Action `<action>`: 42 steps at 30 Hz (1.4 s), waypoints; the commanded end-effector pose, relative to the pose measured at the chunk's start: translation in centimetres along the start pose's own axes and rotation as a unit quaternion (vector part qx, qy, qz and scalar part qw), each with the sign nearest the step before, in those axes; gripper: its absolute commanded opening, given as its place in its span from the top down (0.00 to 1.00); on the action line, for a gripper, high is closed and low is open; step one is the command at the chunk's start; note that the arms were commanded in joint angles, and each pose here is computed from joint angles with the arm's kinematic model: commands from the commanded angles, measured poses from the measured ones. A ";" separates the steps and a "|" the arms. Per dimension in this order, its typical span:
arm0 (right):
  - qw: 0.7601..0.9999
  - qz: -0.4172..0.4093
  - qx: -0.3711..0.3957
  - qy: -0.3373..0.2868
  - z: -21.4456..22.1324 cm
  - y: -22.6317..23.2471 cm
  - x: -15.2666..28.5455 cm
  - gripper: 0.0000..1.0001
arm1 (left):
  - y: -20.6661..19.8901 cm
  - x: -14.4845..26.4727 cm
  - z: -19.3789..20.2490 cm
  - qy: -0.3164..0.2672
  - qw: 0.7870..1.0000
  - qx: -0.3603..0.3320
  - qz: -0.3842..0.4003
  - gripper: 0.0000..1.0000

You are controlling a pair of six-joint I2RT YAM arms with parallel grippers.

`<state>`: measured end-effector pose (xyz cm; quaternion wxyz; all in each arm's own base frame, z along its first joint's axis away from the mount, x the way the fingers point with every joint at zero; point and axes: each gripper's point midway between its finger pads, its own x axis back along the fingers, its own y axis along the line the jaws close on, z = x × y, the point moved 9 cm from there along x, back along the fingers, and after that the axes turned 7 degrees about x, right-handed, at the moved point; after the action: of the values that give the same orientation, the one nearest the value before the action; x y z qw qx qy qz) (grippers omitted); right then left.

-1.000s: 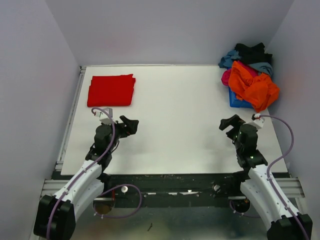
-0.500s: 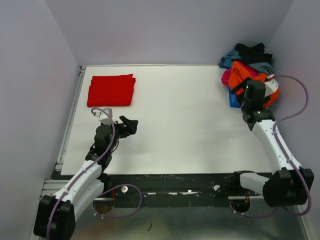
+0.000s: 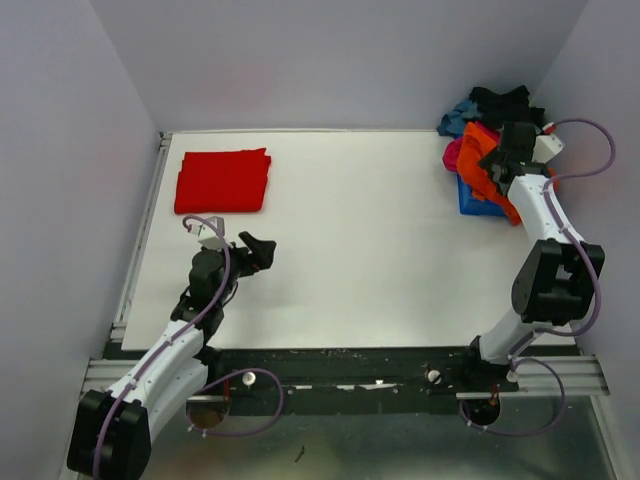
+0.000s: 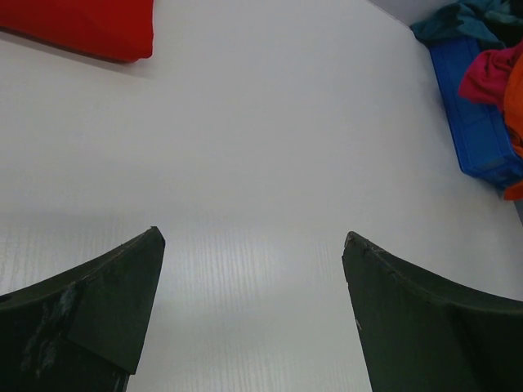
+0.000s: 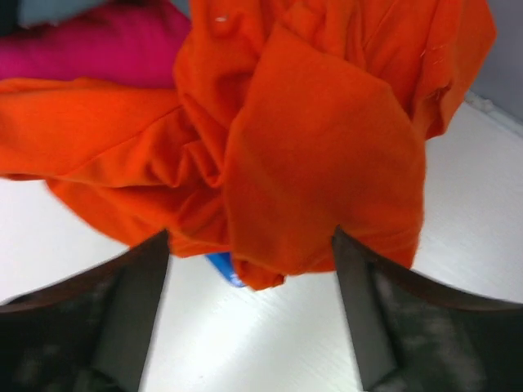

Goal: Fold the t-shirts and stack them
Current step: Grab crumpled tshirt from bin with the right arm, then move the tshirt to the center of the board

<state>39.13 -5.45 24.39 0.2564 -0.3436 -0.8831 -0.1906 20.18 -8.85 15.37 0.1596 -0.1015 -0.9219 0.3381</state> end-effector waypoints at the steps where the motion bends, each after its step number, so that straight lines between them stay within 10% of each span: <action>1: 0.998 0.052 -0.010 0.018 0.1 -1.5 -2.0 0.24 | 0.4 0.0 0.2 -0.005 1.000 -0.006 -0.015 0.01; 7: 0.999 0.031 -0.011 0.006 0.0 -2.2 -1.1 0.99 | 0.4 0.0 0.0 -0.009 1.000 -0.007 -0.017 0.01; 17: 0.962 -0.264 0.006 -0.065 -2.1 -2.3 11.2 0.99 | 0.3 0.3 -0.2 -0.017 1.000 -0.008 -0.012 0.01; 25: 0.864 -0.476 0.066 -0.153 -8.3 -0.9 23.5 0.99 | 0.1 0.3 -0.1 -0.012 1.000 -0.007 -0.005 0.01; 37: 0.679 -0.718 0.125 -0.091 -7.4 4.1 37.4 0.99 | -0.5 0.4 0.0 -0.008 0.999 -0.019 0.036 0.01; 42: 0.677 -0.721 0.127 -0.077 -7.0 6.1 37.5 0.99 | -1.3 0.7 0.0 -0.006 0.996 -0.029 0.083 0.01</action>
<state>21.17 13.47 53.05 -0.0051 0.4177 -0.8927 -0.1689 19.94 -8.91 15.73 0.1414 -0.1214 -0.9249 0.3314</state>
